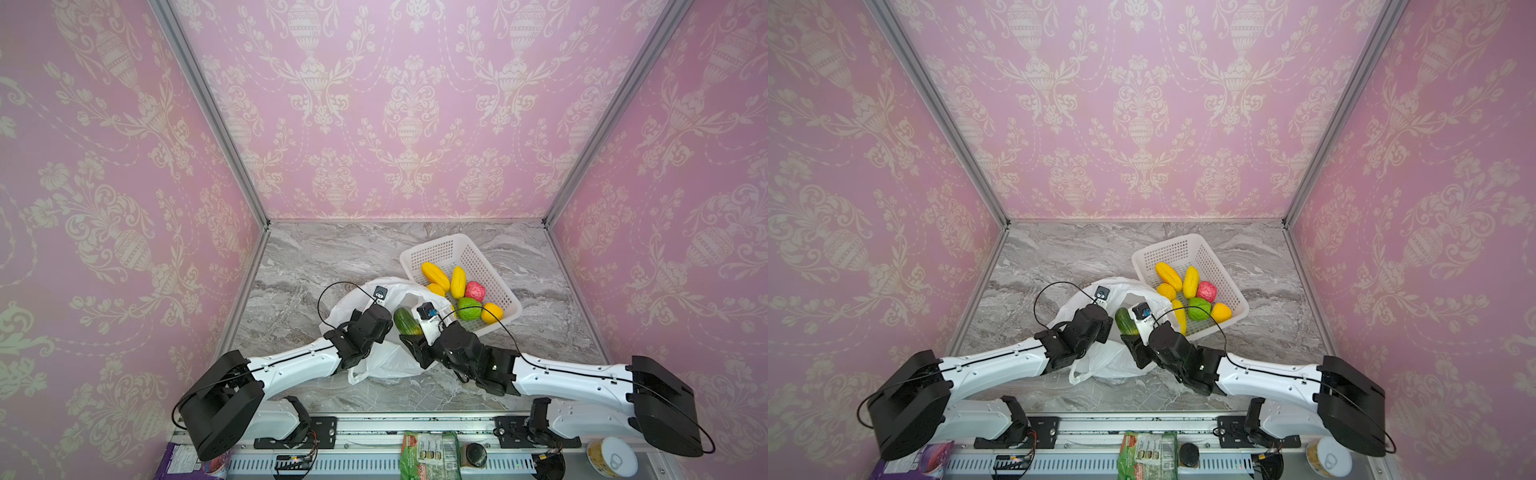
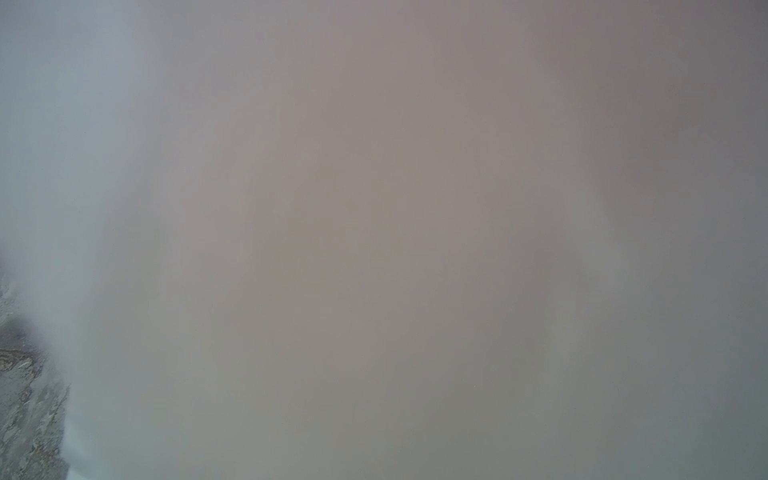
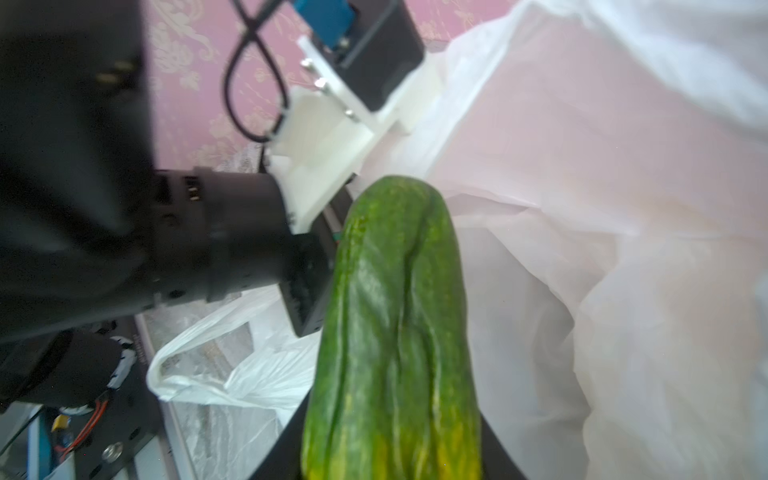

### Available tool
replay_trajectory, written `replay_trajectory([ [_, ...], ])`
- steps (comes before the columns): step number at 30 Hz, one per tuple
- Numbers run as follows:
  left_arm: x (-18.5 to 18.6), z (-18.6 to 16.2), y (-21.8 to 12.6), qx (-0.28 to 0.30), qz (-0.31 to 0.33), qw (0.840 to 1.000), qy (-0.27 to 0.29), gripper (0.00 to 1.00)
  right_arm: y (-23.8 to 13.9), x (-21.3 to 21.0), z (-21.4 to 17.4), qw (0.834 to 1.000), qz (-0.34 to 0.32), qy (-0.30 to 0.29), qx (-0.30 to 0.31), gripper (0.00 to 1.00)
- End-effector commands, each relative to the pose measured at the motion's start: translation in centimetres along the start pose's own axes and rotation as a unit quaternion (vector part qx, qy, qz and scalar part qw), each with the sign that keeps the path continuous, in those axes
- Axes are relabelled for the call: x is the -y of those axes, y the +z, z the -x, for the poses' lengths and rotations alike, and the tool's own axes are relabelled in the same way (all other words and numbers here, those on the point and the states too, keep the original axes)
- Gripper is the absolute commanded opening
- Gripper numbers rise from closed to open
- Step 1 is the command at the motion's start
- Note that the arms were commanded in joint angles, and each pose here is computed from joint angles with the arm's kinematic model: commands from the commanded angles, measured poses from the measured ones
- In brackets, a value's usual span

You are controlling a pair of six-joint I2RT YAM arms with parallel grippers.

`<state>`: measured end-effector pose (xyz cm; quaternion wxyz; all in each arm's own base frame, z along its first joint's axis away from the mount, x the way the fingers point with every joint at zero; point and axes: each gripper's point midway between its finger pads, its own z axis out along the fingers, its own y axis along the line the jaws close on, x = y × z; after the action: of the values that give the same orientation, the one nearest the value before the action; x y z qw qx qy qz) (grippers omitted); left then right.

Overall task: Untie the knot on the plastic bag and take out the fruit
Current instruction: 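Lift the green-yellow papaya out of the bag and carry it over the basket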

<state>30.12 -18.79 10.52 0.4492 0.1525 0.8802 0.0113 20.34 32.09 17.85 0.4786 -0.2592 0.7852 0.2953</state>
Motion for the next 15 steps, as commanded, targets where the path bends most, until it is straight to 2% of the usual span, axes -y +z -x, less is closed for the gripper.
replay_trajectory([
  [1,-2.0,1.7,0.4,-0.019,0.029,0.999,-0.026,0.0,-2.1,-1.3,2.0,0.998,0.038,-0.026,0.037,0.3],
  [5,-4.1,5.5,0.7,-0.017,0.035,0.998,-0.052,0.0,-5.6,-0.5,4.7,0.995,0.032,-0.028,0.089,0.31],
  [9,-5.7,9.1,0.6,-0.004,0.042,0.998,-0.055,0.0,-8.8,3.8,7.1,0.988,-0.064,-0.006,0.14,0.28],
  [15,-9.2,13.5,0.6,0.009,0.101,0.994,-0.038,0.0,-12.5,11.2,8.8,0.961,-0.218,0.048,0.164,0.29],
])
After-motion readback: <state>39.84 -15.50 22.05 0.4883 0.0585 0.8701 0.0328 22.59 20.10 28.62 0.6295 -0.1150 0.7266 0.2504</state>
